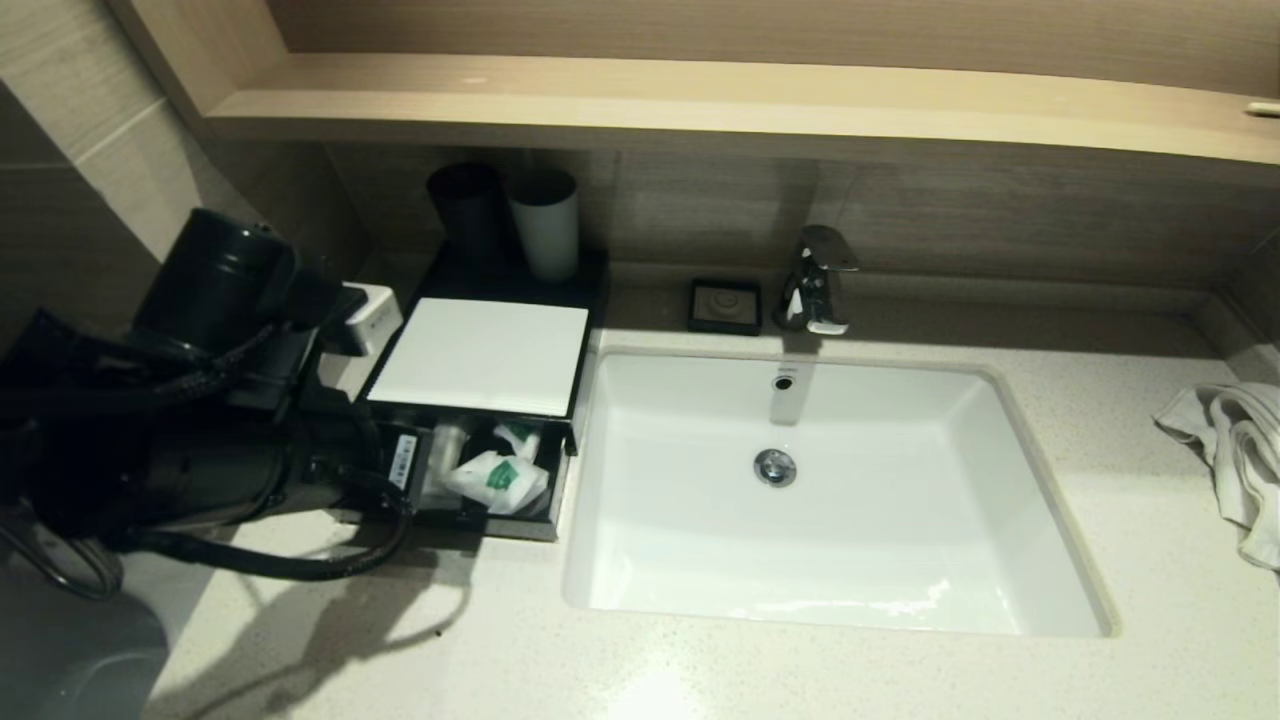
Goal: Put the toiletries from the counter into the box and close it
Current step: Place the bathroom toiletry into the drawer, then close the drawer
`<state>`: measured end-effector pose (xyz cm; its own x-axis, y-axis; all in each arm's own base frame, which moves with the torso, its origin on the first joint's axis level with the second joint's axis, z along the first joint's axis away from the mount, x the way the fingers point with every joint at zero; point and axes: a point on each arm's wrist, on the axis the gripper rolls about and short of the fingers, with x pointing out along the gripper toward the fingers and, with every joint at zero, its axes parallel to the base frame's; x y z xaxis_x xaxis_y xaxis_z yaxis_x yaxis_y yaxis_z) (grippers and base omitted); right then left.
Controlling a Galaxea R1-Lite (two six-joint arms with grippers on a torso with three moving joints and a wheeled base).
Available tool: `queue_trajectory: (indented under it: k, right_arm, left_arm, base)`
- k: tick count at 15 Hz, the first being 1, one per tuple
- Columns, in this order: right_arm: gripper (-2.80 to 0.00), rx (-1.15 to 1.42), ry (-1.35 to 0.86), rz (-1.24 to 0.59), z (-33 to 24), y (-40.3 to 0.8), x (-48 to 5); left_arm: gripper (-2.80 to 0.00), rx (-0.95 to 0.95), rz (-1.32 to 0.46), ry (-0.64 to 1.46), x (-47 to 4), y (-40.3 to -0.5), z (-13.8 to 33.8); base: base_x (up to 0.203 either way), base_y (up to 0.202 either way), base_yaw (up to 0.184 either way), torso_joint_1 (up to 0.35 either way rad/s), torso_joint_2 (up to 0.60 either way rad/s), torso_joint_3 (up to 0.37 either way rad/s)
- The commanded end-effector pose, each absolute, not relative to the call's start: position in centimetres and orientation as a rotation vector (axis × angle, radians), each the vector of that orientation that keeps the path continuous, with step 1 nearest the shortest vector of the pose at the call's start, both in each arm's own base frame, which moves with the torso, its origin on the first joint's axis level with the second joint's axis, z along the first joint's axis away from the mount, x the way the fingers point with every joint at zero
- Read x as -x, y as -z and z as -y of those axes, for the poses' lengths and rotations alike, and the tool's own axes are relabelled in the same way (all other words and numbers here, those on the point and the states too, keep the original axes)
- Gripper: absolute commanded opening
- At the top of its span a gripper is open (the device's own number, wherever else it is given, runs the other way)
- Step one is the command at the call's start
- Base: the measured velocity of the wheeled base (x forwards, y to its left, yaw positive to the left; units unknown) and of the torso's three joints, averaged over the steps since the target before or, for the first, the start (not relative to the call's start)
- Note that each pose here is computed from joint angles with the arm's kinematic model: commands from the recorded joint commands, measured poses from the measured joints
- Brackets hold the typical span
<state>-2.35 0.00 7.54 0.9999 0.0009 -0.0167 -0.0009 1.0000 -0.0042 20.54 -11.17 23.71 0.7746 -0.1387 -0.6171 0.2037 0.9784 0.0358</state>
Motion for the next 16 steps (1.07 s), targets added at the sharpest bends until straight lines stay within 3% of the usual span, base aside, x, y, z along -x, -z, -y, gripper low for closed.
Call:
queue_trajectory:
  k: [1,16]
  right_arm:
    - [-2.80,0.005,-0.001,-0.017,0.0,-7.5,2.4]
    - [-2.80,0.005,-0.002,-0.017,0.0,-7.5,2.4]
  left_arm:
    - [-2.80,-0.102,-0.666,0.183,-19.2,-23.3,10.4]
    - [-2.80,-0.137,-0.774,0.175,-20.0,-17.3,10.9]
  base:
    - [0.000,0.000,0.000,0.000,0.00,0.000]
    - [0.000,0.000,0.000,0.000,0.00,0.000]
